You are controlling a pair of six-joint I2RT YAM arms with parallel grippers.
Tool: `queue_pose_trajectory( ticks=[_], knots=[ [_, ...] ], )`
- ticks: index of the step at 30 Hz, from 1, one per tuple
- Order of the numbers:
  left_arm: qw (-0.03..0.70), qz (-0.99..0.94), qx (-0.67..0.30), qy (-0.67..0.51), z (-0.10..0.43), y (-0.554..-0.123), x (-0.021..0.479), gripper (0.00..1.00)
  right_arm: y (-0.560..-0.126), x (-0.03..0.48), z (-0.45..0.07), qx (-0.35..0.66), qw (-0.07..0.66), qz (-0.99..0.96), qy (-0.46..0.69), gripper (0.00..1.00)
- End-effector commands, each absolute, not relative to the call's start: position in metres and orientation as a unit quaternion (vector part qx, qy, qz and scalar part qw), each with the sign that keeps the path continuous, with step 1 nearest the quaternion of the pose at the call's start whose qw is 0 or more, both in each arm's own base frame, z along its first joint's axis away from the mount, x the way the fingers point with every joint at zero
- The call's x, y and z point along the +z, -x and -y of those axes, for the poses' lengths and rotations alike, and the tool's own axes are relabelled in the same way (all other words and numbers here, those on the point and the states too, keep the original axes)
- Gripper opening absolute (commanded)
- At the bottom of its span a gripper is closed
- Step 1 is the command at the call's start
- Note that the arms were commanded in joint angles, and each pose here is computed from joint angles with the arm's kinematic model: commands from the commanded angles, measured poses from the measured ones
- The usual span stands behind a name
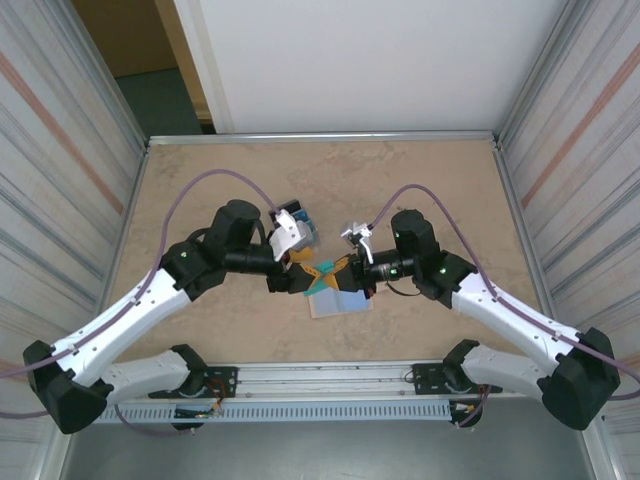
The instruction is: Take the credit cards out of the card holder
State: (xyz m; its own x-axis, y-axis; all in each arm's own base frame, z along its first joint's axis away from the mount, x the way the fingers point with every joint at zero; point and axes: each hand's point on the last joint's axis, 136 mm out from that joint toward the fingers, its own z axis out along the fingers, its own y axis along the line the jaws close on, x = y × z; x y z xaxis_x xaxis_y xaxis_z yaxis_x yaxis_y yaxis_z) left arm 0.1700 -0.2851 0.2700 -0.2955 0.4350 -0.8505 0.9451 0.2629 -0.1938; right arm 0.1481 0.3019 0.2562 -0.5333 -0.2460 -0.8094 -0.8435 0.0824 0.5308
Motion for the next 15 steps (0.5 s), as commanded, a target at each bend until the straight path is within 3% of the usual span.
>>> queue_pose_trajectory(
  ticks=[1,8,12,14,15],
  knots=[
    [0.347,-0.690,-0.381,-0.508,0.287,-0.162,0.282,0.53,-0.141,0.273,-0.300,0.549,0.289,-0.664,0.419,0.00],
    [0.320,-0.688,-0.398,-0.516,0.292,-0.157,0.272,0.34,-0.142,0.276,-0.298,0.544,0.300,-0.662,0.419,0.00],
    [0.316,-0.689,-0.399,-0.516,0.295,-0.159,0.270,0.00,-0.144,0.275,-0.298,0.540,0.304,-0.666,0.416,0.00],
    [0.320,-0.691,-0.393,-0.516,0.295,-0.162,0.270,0.00,-0.146,0.274,-0.297,0.535,0.307,-0.670,0.413,0.01],
    [0.325,-0.693,-0.387,-0.515,0.294,-0.164,0.270,0.00,-0.148,0.272,-0.297,0.530,0.310,-0.675,0.410,0.07]
  ],
)
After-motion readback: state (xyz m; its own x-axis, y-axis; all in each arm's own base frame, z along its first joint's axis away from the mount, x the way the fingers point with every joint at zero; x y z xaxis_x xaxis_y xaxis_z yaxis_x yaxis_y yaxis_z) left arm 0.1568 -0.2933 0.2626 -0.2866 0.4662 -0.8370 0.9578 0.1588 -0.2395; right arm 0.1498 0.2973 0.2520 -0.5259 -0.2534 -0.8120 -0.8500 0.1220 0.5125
